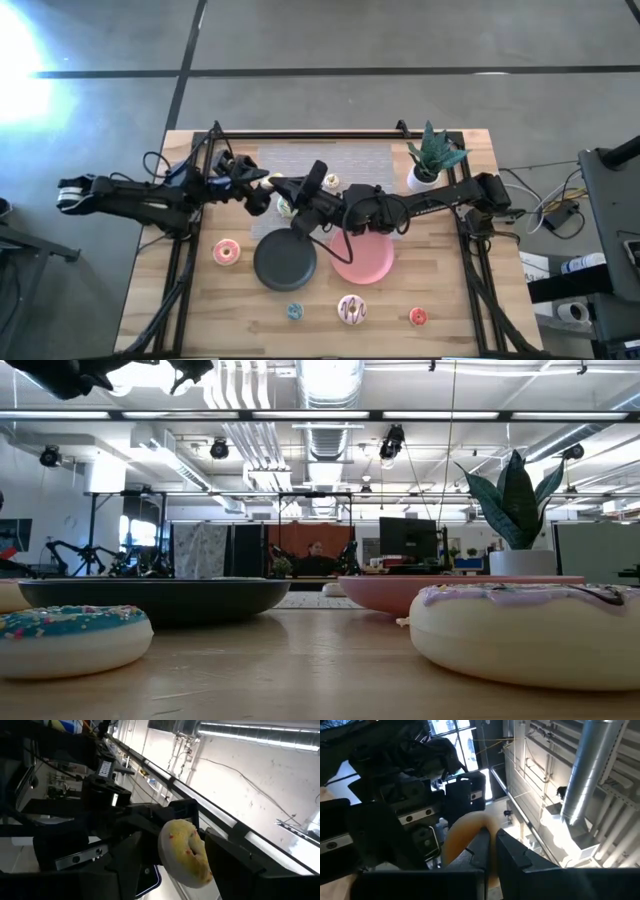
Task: Pick & Place donuts
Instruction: Put the small yellow doughnut on the black plate
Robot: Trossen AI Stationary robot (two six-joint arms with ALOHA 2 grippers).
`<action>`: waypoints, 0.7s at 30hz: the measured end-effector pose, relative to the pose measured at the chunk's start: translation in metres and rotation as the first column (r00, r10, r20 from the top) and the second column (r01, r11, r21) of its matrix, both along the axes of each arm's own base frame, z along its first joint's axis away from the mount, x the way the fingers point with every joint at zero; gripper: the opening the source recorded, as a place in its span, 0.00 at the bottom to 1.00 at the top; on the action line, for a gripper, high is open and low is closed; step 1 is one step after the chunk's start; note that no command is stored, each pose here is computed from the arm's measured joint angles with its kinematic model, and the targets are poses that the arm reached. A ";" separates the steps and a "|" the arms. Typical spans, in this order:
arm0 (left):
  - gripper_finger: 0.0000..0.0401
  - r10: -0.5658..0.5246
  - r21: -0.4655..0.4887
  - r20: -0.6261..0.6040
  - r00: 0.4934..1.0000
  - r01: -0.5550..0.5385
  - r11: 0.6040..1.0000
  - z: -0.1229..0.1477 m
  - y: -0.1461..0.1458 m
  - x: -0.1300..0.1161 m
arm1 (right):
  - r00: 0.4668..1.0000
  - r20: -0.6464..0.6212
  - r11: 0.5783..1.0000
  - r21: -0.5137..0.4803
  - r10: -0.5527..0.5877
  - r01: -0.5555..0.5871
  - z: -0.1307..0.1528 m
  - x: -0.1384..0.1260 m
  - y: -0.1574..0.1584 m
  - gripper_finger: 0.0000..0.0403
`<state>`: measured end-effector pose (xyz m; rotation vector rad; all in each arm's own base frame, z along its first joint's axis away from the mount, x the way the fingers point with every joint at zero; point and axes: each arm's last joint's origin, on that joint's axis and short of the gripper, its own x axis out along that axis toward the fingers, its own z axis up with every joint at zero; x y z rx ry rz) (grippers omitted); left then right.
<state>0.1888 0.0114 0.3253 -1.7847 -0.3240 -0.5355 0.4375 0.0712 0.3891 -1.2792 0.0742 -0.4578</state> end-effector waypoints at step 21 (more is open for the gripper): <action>0.47 0.003 0.047 0.024 1.000 -0.004 0.999 0.004 0.000 0.002 | 1.000 -0.016 1.000 0.010 -0.025 0.025 -0.006 0.000 -0.001 0.03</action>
